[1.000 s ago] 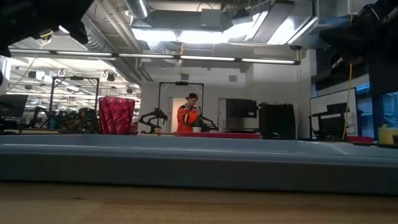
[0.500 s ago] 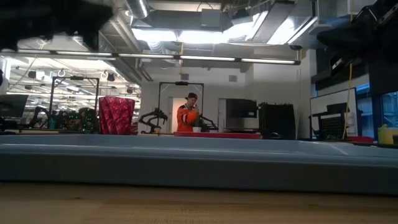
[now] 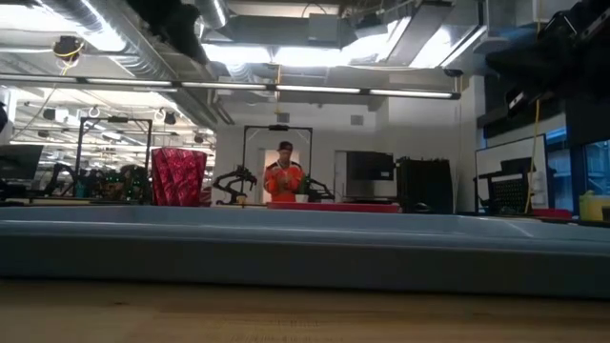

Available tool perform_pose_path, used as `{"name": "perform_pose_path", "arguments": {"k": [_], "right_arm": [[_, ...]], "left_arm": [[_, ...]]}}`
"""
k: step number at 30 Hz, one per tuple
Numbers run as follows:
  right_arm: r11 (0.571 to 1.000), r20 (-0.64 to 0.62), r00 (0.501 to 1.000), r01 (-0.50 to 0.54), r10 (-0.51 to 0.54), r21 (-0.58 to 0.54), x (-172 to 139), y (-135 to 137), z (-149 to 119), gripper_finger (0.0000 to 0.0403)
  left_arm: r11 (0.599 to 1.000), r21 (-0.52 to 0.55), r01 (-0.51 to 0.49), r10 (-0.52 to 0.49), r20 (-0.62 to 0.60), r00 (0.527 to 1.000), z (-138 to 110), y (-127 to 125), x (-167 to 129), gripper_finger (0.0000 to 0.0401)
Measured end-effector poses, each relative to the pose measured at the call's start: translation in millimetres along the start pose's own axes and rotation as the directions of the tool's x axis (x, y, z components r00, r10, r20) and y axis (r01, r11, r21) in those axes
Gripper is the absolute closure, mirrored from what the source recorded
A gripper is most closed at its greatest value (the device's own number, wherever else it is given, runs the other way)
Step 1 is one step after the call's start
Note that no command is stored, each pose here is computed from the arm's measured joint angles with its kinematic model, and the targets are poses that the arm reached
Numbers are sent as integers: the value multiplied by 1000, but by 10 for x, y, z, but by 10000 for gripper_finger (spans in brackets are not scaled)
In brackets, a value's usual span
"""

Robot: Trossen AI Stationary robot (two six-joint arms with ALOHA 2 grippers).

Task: Pick and place plate/cup/fork/spoon on tray
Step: Put the red glass on the top left of the blue serving tray

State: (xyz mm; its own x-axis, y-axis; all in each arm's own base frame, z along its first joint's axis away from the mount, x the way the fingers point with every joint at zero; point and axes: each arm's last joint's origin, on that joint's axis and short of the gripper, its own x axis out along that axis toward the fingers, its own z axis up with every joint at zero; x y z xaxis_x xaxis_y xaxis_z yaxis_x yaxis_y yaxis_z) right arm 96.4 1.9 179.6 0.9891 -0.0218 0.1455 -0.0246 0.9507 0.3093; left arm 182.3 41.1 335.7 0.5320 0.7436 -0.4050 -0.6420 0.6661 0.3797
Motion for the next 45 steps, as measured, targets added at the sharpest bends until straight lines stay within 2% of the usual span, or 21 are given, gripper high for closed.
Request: {"name": "perform_pose_path", "arguments": {"k": [2, 4, 8, 10, 12, 17, 21, 26, 32, 39, 45], "right_arm": [[1000, -1, 1000, 1, -1, 0, 0, 0, -1, 395], [1000, -4, 1000, 2, -2, 0, 0, -2, -5, 395], [1000, -5, 1000, 2, -2, 1, 0, -2, -6, 395], [1000, -5, 1000, 2, -2, 2, 0, -2, -5, 395], [1000, -8, 1000, 3, -3, 1, 0, -3, -8, 395], [1000, -7, 1000, 4, -4, 1, 0, -3, -8, 395], [1000, -7, 1000, 5, -5, 0, 0, -3, -8, 395], [1000, -9, 1000, 5, -5, -1, 0, -4, -9, 395], [1000, -14, 1000, 7, -7, -1, 0, -5, -15, 395], [1000, -14, 1000, 6, -6, 1, 0, -5, -15, 395], [1000, -16, 1000, 7, -6, 26, 0, -6, -17, 395]], "left_arm": [[999, -15, 46, -46, -12, 999, 140, 72, -4, 330], [999, -21, 51, -51, -44, 998, 238, 168, 25, 330], [996, -74, -55, 44, -143, 989, 297, 451, 77, 330], [988, -104, -112, 87, -222, 971, 223, 588, 134, 330], [982, -139, -126, 83, -282, 956, 147, 714, 195, 330], [963, -262, -64, -37, -366, 930, -31, 960, 415, 330], [946, -320, -52, -86, -403, 911, -122, 1085, 634, 330], [944, -329, -34, -117, -429, 896, -159, 1074, 918, 330], [972, -232, 22, -131, -466, 875, -210, 1029, 1152, 330], [981, -184, 67, -154, -512, 845, -253, 954, 1229, 330], [982, -173, 81, -158, -500, 851, -227, 905, 1232, 330]]}}
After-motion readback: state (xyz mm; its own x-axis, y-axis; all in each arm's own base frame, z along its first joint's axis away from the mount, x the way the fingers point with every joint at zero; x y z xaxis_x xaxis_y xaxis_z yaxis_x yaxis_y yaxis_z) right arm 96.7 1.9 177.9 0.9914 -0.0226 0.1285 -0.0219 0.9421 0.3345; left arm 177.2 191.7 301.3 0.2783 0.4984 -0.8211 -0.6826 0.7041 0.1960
